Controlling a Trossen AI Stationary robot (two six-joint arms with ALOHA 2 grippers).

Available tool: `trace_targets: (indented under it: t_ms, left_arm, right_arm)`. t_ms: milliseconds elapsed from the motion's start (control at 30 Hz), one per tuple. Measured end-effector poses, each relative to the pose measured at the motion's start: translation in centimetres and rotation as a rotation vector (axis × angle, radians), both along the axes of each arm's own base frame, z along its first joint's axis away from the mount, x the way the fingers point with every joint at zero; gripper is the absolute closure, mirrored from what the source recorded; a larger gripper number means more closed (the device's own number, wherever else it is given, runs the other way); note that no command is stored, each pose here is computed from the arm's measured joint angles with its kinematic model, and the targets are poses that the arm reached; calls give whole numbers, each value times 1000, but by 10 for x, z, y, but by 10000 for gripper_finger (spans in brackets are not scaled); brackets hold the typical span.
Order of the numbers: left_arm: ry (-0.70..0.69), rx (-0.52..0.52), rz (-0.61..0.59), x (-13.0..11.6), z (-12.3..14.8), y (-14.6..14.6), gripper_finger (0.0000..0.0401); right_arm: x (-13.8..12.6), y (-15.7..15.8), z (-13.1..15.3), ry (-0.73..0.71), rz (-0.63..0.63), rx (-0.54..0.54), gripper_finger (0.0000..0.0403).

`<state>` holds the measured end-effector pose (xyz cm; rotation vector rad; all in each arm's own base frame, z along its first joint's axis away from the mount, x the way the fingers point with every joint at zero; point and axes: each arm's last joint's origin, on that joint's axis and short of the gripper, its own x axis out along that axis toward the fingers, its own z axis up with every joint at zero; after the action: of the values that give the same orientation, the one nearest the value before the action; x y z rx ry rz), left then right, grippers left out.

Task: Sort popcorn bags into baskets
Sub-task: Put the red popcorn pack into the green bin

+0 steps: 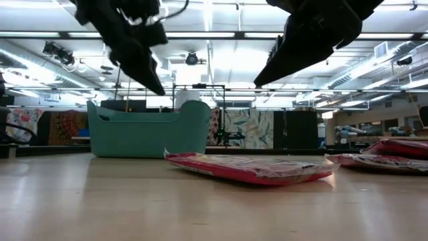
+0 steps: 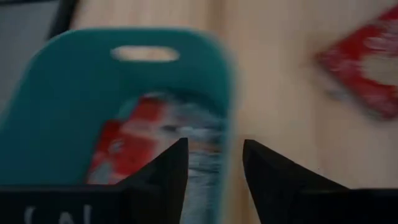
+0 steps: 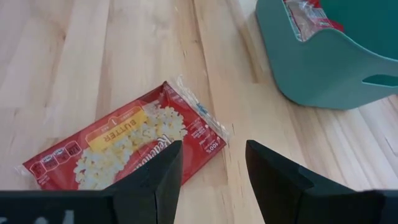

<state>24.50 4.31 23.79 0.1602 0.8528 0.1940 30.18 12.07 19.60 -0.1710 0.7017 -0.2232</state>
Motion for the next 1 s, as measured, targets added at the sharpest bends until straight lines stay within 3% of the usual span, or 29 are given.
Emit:
trace_targets:
  t_ms: [200, 400, 700, 1000]
  left_arm:
    - [-4, 115, -75, 6, -4, -64, 256]
    - [-15, 117, -123, 9, -16, -106, 257]
    - [77, 102, -190, 11, -50, -147, 256]
    - [96, 64, -193, 9, -65, -167, 225]
  right_arm:
    - [-1, -1, -1, 13, -4, -6, 221]
    - [-8, -5, -16, 29, -40, 23, 221]
    - [-16, -7, -41, 25, -17, 226, 222]
    - [12, 9, -79, 143, 64, 206, 224]
